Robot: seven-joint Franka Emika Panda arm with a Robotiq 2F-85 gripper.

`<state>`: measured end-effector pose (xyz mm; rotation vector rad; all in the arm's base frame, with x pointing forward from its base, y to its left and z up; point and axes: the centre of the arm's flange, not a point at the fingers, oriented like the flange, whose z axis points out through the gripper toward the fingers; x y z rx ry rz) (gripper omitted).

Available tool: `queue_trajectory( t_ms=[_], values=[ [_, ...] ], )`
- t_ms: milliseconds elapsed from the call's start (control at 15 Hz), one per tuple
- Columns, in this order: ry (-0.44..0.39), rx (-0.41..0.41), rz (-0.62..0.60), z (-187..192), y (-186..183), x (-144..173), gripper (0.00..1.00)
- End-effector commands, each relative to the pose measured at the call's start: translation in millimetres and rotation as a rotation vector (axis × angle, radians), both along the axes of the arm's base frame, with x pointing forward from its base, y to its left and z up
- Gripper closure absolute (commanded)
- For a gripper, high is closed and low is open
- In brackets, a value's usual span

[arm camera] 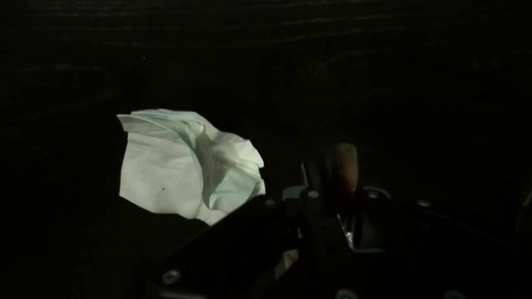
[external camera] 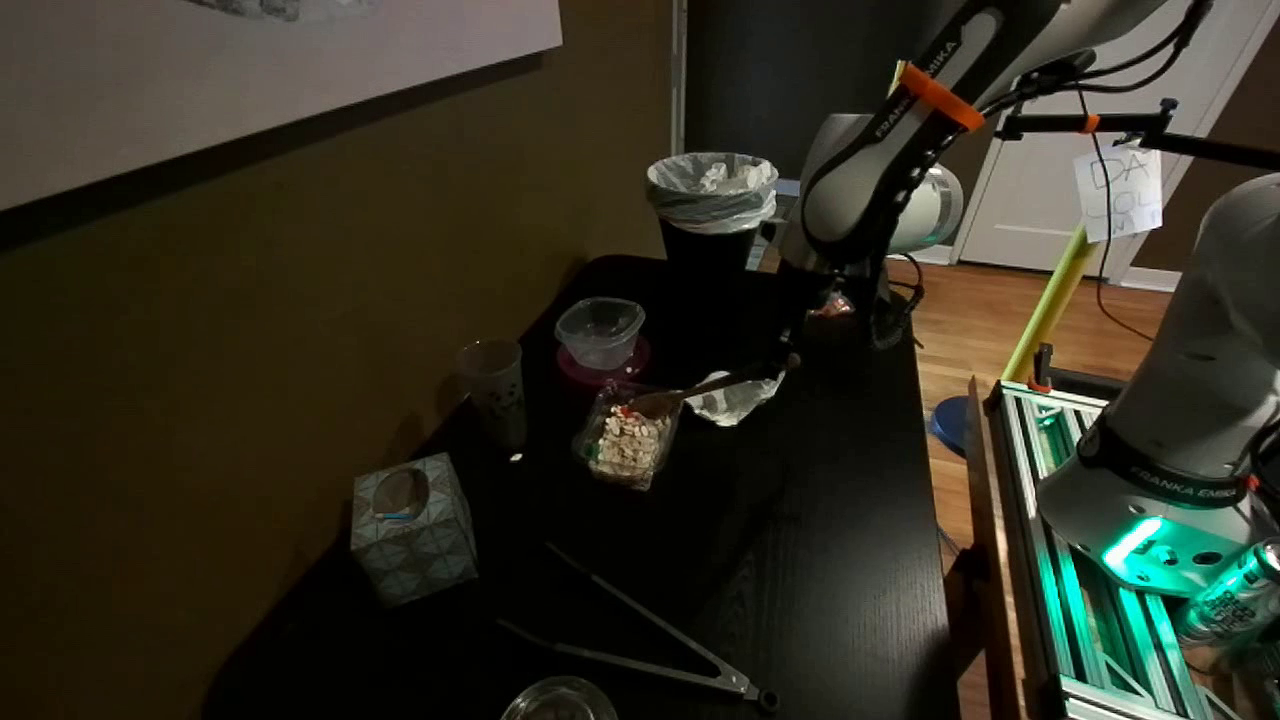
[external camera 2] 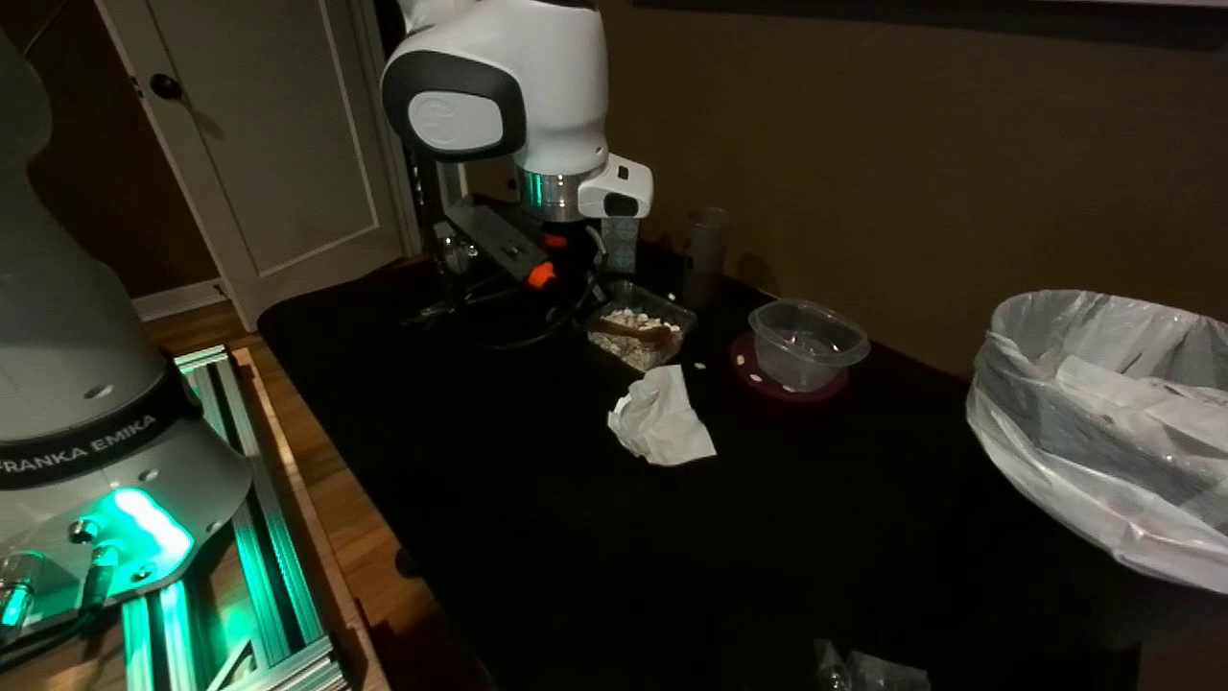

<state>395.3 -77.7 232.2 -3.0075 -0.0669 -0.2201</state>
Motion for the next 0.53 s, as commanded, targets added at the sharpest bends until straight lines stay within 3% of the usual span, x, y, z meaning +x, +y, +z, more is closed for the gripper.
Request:
queue_trajectory(
  t_ms=[0, 267, 467],
  values=[
    [0.108, -0.025, 0.027, 20, -3, -1, 0.97],
    [0.186, -0.057, 0.090, 28, -7, 0, 0.97],
    [0.162, 0.005, 0.090, 34, -5, 6, 0.97]
  ],
)
